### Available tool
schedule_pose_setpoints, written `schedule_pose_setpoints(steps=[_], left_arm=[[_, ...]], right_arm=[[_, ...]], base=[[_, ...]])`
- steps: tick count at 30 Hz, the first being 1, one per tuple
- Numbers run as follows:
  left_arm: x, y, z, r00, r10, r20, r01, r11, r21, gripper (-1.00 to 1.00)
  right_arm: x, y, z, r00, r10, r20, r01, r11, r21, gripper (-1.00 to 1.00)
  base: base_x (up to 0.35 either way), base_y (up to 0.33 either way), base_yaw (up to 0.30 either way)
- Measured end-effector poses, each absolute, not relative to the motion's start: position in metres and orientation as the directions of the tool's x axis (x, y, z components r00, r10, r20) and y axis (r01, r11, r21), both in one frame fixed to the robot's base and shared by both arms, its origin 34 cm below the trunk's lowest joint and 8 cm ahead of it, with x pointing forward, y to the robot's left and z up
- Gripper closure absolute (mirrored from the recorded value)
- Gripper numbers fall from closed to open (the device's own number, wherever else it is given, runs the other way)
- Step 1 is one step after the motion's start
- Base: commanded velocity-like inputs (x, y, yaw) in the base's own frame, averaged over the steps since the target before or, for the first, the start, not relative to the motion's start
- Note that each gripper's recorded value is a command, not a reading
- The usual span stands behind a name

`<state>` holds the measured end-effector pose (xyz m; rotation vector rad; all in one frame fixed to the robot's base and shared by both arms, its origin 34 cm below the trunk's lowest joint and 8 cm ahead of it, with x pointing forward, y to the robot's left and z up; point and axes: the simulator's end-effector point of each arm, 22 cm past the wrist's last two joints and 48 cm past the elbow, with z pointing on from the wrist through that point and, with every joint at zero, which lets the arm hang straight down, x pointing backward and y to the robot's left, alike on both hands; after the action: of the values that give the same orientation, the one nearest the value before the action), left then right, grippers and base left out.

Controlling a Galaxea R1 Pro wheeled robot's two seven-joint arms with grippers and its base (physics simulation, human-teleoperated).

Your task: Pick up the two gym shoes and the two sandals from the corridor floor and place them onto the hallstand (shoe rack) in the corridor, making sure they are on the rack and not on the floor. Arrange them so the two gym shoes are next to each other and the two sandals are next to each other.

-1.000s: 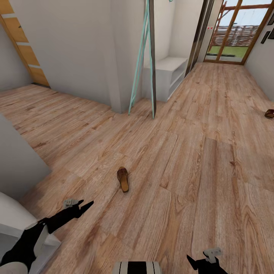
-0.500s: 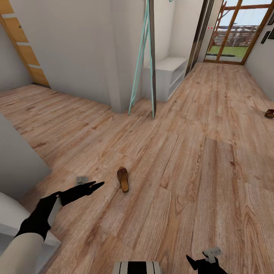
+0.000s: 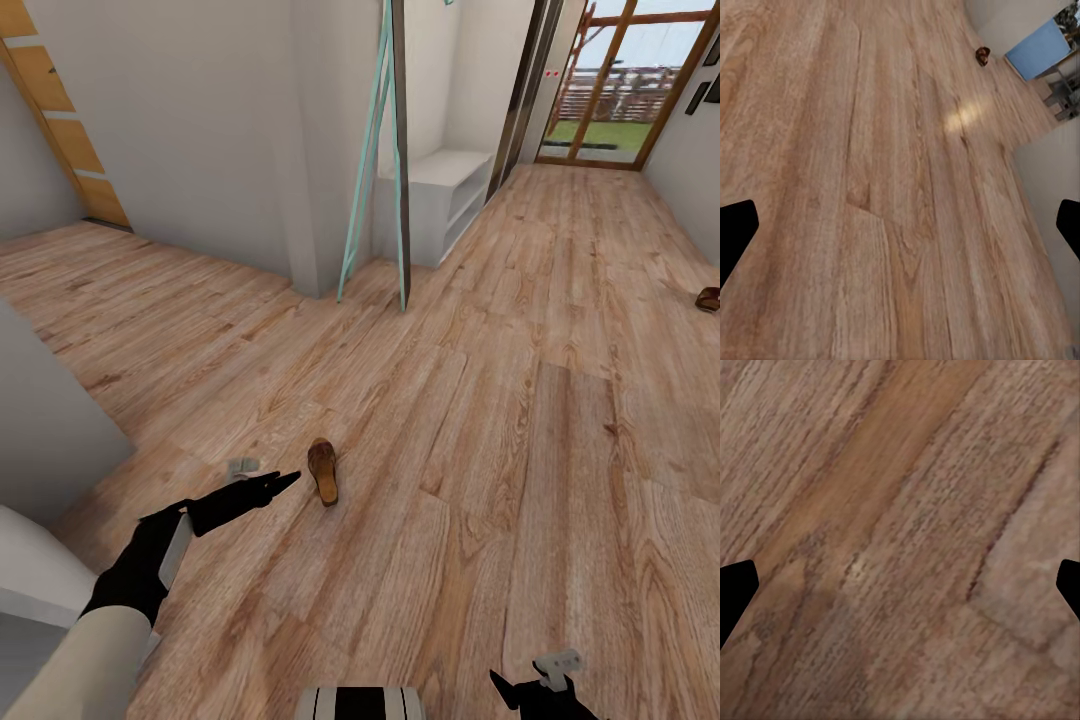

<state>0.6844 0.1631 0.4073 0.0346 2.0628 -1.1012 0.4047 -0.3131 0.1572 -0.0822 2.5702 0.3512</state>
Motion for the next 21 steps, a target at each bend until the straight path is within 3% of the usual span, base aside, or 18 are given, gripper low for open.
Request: schedule_pose_setpoints(steps=[5, 13, 21], left_arm=[[0.6852, 0.1637, 0.4081, -0.692, -0.322, -0.646, 0.359, 0.623, -0.695, -1.00], [0.6860, 0.1636, 0.4094, -0.690, -0.325, -0.647, 0.360, 0.622, -0.696, -1.00], [0.6862, 0.1630, 0.4095, -0.689, -0.326, -0.648, 0.360, 0.621, -0.696, -1.00]], right_arm=[[0.4047, -0.3131, 0.1572, -0.853, 0.012, -0.522, -0.128, 0.964, 0.232, -1.00], [0.4047, -0.3127, 0.1573, -0.853, 0.012, -0.523, -0.129, 0.964, 0.232, -1.00], [0.4047, -0.3133, 0.1572, -0.853, 0.013, -0.522, -0.127, 0.964, 0.231, -1.00]], base=[[0.024, 0.000, 0.000], [0.268, 0.053, 0.000], [0.069, 0.013, 0.000]])
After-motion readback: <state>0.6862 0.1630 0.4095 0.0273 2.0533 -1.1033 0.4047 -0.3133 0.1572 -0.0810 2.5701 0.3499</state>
